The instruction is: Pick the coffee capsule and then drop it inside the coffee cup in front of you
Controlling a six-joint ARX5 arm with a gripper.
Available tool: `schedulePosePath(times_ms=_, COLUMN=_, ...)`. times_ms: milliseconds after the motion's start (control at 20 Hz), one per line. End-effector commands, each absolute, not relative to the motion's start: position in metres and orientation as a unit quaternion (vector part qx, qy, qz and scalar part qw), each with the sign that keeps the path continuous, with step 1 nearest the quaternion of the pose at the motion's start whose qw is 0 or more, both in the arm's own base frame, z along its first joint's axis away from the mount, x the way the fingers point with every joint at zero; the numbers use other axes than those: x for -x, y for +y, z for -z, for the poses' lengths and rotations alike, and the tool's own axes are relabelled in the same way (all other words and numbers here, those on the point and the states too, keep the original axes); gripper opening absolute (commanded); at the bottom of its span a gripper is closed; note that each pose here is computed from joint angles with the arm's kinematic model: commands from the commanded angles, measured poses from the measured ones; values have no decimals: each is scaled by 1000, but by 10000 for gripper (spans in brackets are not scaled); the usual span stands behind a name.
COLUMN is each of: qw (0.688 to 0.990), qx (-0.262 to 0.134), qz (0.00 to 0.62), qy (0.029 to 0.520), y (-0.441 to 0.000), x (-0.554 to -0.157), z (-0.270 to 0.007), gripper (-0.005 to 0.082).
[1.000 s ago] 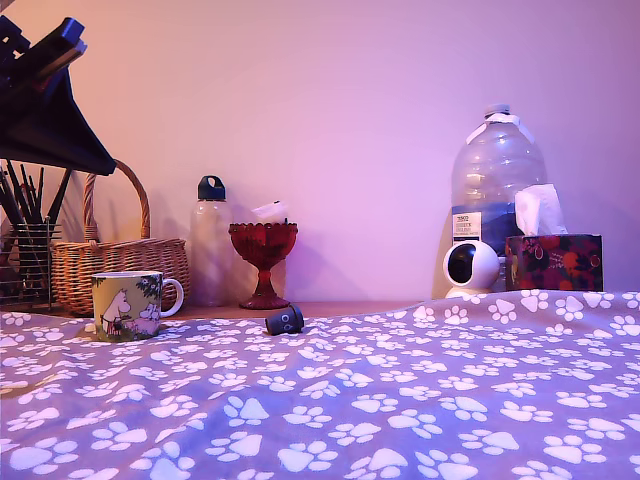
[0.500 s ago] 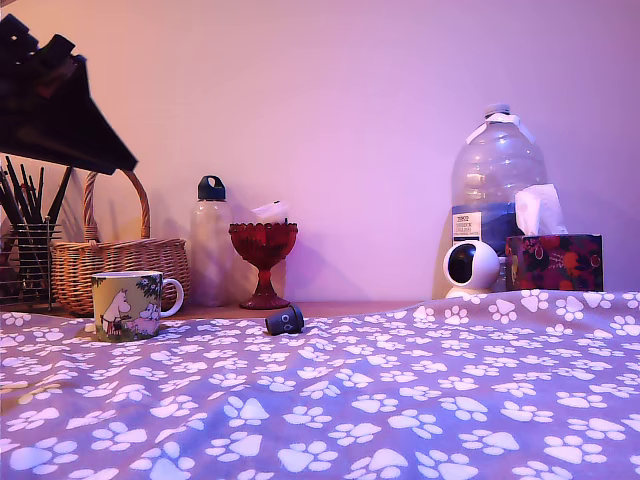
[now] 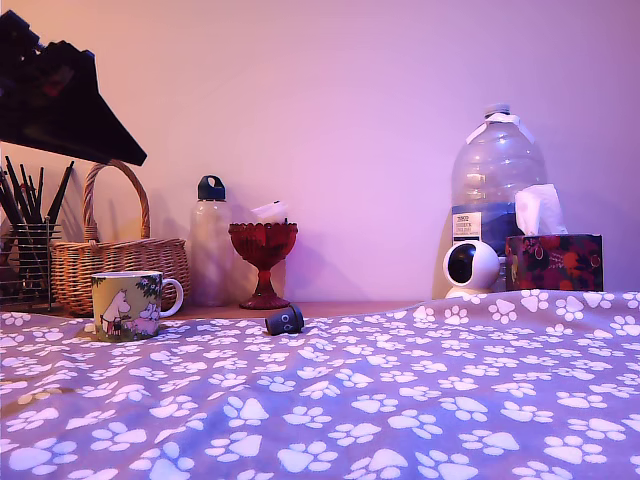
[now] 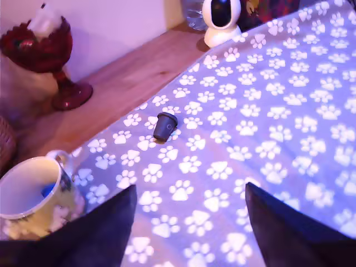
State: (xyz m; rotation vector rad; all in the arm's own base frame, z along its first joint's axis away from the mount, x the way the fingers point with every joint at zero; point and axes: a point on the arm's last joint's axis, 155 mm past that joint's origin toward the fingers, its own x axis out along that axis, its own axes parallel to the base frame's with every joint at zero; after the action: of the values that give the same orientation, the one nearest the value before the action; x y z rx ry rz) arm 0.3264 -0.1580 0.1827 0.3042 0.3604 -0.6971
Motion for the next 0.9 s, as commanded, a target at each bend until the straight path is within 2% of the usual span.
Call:
schedulePosePath(times_ms=0, qw=911, qx=-158, qz=342, qy=171, y=-158, x=-325, z=-180, gripper=567)
schedulePosePath(times_ms=200, qw=908, qx=-154, qz=353, qy=163, y=-164, x=-329, z=-180, gripper=567)
schedulePosePath(times_ms=350, qw=903, qx=-134, qz=370, qy=171, y=-174, x=-337, z=-167, gripper=567)
schedulePosePath(times_ms=650, qw=902, qx=-133, qz=372, qy=176, y=-180, x=-359, z=-152, gripper=567)
schedulePosePath(times_ms=850, qw=900, qx=-133, qz=376, qy=179, y=-187, x=-379, z=-151, gripper=567)
